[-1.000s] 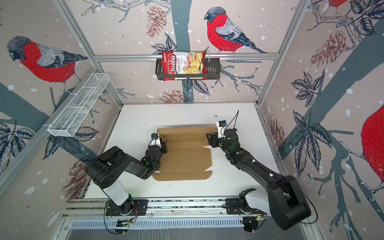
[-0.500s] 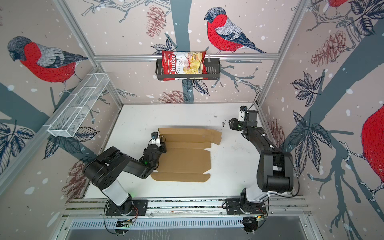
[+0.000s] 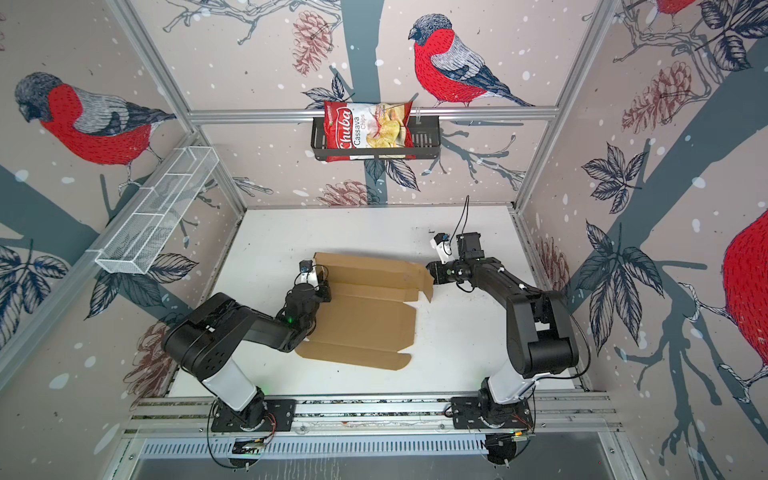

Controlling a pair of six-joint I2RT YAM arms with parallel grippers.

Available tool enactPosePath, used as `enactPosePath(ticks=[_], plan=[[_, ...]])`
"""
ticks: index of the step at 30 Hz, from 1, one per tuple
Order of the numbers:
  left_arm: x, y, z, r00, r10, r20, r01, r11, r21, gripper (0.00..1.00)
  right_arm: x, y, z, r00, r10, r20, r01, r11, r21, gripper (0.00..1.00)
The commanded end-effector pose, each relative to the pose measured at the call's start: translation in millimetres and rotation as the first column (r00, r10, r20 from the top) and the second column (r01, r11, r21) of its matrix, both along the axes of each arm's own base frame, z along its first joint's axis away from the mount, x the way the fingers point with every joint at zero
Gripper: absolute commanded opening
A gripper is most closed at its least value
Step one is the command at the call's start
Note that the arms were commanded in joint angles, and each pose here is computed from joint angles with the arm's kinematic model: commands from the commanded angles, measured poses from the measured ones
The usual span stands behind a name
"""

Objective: Assemble paper box
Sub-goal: Fold the bottom flaps of a flat cardboard box at the center of the table.

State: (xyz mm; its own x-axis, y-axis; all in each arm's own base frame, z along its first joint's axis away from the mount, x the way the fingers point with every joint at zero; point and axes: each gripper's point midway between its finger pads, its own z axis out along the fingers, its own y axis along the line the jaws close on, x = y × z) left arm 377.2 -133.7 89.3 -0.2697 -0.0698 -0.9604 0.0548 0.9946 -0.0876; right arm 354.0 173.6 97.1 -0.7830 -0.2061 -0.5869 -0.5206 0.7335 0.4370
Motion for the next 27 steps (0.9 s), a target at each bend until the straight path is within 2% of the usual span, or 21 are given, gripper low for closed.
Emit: enactPosePath(ticks=[1, 5, 10, 15, 19, 22, 24, 27], plan=[[3, -2, 3, 1.0, 0.004, 0.0, -0.004, 0.999, -0.037, 0.02, -17, 18, 5, 0.996, 0.094, 0.01, -0.094, 0.995, 0.038, 0.49], [6, -3, -3, 1.0, -0.017, -0.017, 0.017, 0.999, -0.033, 0.02, -30, 37, 13, 0.982, 0.183, 0.048, -0.186, 0.981, 0.056, 0.49], [11, 8, -7, 0.999, 0.018, -0.046, -0.02, 0.999, -0.041, 0.01, -42, 31, 12, 0.973, 0.197, 0.116, -0.194, 0.98, -0.039, 0.52], [12, 16, -4, 0.999, 0.043, -0.034, -0.044, 0.999, -0.027, 0.01, -67, 31, 24, 0.909, 0.32, 0.265, -0.301, 0.947, -0.113, 0.58], [10, 19, -3, 0.999, 0.048, -0.026, -0.048, 0.999, -0.019, 0.01, -71, 28, 30, 0.884, 0.362, 0.296, -0.327, 0.931, -0.162, 0.61], [8, 19, 0, 0.999, 0.042, -0.02, -0.043, 0.999, -0.027, 0.01, -48, 3, 36, 0.916, 0.244, 0.318, -0.181, 0.96, -0.216, 0.61], [7, 16, 0, 1.0, 0.023, -0.021, -0.023, 1.0, -0.018, 0.01, -26, -24, 49, 0.921, 0.104, 0.376, -0.016, 0.973, -0.23, 0.61], [5, 11, 2, 1.0, -0.014, -0.003, 0.014, 1.0, -0.021, 0.01, -24, -36, 86, 0.869, 0.081, 0.489, 0.022, 0.979, -0.202, 0.61]])
